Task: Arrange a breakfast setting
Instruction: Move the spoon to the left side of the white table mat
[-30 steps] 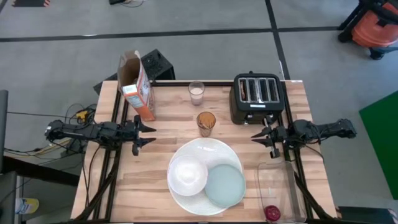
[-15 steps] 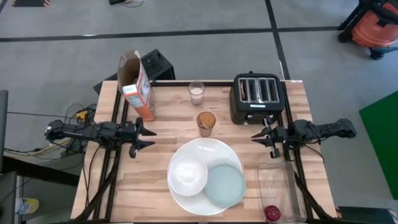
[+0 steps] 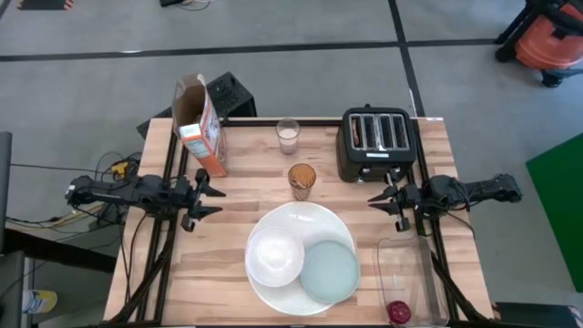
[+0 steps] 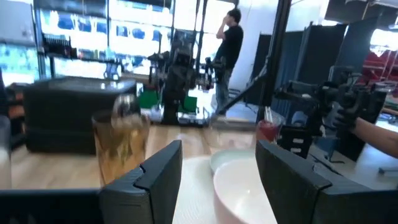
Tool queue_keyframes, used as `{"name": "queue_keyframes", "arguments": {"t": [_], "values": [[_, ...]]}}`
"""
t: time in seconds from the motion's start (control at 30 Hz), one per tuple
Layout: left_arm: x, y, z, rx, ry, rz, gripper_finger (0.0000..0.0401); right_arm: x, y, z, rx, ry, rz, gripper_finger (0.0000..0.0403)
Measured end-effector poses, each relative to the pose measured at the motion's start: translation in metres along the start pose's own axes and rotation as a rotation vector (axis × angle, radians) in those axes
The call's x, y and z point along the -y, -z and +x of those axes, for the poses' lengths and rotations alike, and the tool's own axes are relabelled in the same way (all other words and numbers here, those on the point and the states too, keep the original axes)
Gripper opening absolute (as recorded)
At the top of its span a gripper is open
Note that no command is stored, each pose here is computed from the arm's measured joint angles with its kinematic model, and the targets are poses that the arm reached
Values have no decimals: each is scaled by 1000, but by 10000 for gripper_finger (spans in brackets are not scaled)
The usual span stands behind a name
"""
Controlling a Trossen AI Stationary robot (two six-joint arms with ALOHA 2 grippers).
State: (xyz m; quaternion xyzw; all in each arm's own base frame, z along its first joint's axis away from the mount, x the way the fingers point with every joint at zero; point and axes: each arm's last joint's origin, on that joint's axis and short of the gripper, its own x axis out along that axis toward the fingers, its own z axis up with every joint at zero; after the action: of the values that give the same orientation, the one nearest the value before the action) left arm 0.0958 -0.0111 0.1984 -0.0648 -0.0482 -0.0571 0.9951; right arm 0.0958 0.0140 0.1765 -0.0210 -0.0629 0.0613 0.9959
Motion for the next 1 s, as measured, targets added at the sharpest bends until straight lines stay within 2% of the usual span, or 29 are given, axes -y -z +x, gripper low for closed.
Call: {"name": "queue_keyframes", "arguments": {"t": [0.17, 0.27, 0.4, 0.6, 0.8, 1.0], "values": [[3, -26, -2, 54, 3, 63, 192, 0, 0, 0, 1, 0, 0, 75], [4, -37, 1, 31, -15, 93, 192, 0, -2, 0, 19, 1, 0, 75], [5, -49, 14, -33, -47, 130, 192, 1, -12, -1, 114, 7, -4, 75], [5, -68, 47, -146, -132, 226, 192, 2, -41, -6, 251, 17, -17, 75], [6, -80, 89, -254, -168, 340, 192, 3, -47, -7, 255, 30, -116, 75], [3, -95, 132, -328, -164, 461, 192, 2, -39, -5, 176, 21, -121, 75]]}}
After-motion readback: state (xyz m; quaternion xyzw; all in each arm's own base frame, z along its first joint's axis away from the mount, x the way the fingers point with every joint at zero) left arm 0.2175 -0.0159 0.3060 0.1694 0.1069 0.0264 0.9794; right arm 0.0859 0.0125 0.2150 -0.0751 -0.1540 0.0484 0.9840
